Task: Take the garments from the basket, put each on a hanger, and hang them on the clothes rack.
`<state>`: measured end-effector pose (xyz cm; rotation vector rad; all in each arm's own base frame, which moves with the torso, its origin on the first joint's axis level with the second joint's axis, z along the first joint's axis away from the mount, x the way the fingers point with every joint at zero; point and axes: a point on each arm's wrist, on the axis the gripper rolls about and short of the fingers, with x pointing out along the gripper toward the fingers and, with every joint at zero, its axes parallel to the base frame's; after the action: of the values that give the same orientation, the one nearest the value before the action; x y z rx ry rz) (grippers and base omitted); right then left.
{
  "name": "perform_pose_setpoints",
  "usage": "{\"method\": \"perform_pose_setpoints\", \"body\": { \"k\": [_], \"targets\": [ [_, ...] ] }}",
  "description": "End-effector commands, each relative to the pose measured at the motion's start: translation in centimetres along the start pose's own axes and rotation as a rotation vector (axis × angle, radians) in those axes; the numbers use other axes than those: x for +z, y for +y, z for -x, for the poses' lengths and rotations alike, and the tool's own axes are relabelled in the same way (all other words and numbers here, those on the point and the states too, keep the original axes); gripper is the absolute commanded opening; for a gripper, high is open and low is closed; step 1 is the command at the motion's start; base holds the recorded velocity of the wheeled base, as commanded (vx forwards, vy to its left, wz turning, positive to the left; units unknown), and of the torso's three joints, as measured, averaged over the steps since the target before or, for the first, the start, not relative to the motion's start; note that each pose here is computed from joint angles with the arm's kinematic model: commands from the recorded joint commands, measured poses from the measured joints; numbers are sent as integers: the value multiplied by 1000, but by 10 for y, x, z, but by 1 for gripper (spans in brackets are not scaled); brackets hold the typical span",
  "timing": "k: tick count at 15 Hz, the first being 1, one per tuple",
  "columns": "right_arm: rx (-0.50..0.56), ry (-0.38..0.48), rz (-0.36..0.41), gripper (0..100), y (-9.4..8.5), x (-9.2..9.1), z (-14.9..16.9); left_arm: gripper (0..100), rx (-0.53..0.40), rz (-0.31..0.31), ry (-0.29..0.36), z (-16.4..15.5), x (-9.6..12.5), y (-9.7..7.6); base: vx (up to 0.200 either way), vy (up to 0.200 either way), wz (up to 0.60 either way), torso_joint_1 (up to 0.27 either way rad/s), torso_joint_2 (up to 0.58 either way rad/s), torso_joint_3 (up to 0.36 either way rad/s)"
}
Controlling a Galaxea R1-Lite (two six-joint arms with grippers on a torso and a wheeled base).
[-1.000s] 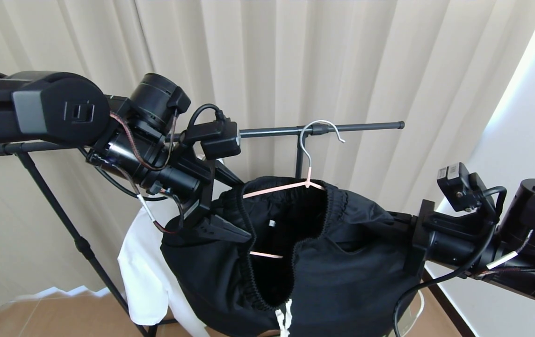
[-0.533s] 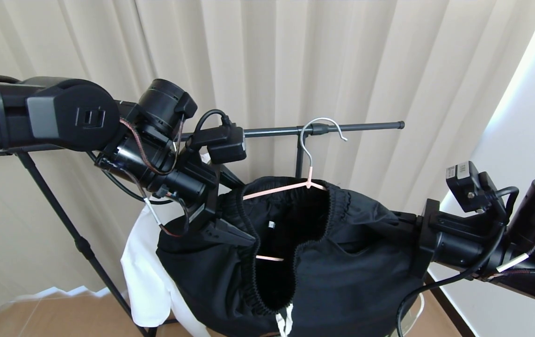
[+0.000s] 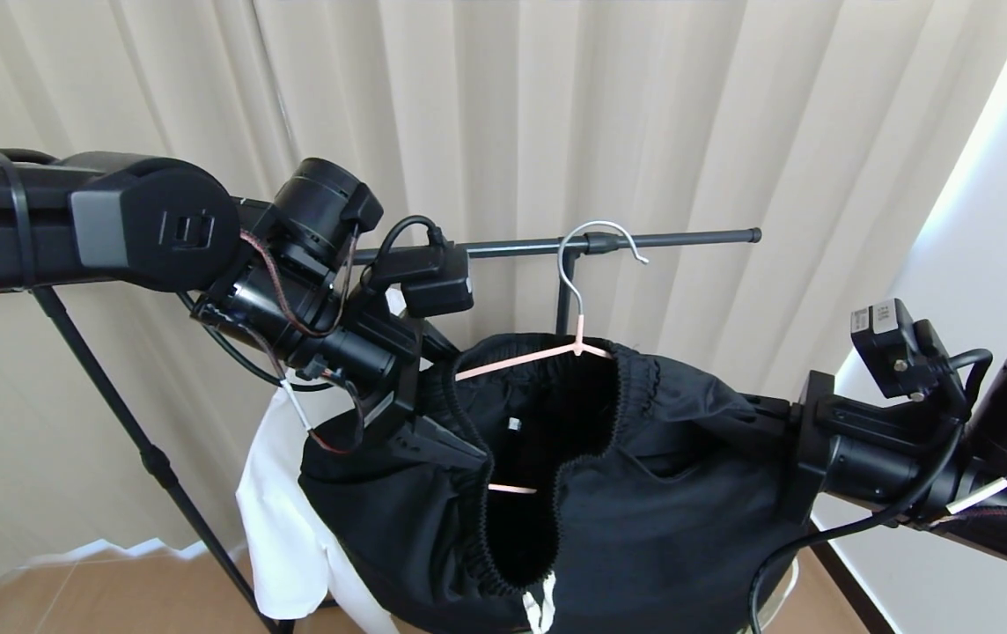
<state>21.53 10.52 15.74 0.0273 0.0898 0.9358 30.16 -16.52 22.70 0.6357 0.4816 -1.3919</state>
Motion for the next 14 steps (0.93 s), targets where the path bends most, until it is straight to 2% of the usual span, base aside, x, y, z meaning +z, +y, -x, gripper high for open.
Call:
{"method": "perform_pose_setpoints", "body": {
  "k": [1, 12, 13, 14],
  "targets": [
    [5, -3, 2, 0, 1, 1, 1, 0, -2, 10, -3, -1, 2, -1, 0, 0, 0, 0, 0, 0],
    [6, -6, 11, 0, 3, 1, 3, 0, 11, 35, -18, 8, 8, -6, 0, 0, 0, 0, 0, 0],
    [5, -6, 11, 100, 3, 1, 3, 0, 12, 42, -19, 8, 8, -6, 0, 0, 0, 0, 0, 0],
    [6, -7, 11, 100, 2, 2, 4, 0, 18, 52, -22, 9, 8, -5, 0, 0, 0, 0, 0, 0]
  ]
}}
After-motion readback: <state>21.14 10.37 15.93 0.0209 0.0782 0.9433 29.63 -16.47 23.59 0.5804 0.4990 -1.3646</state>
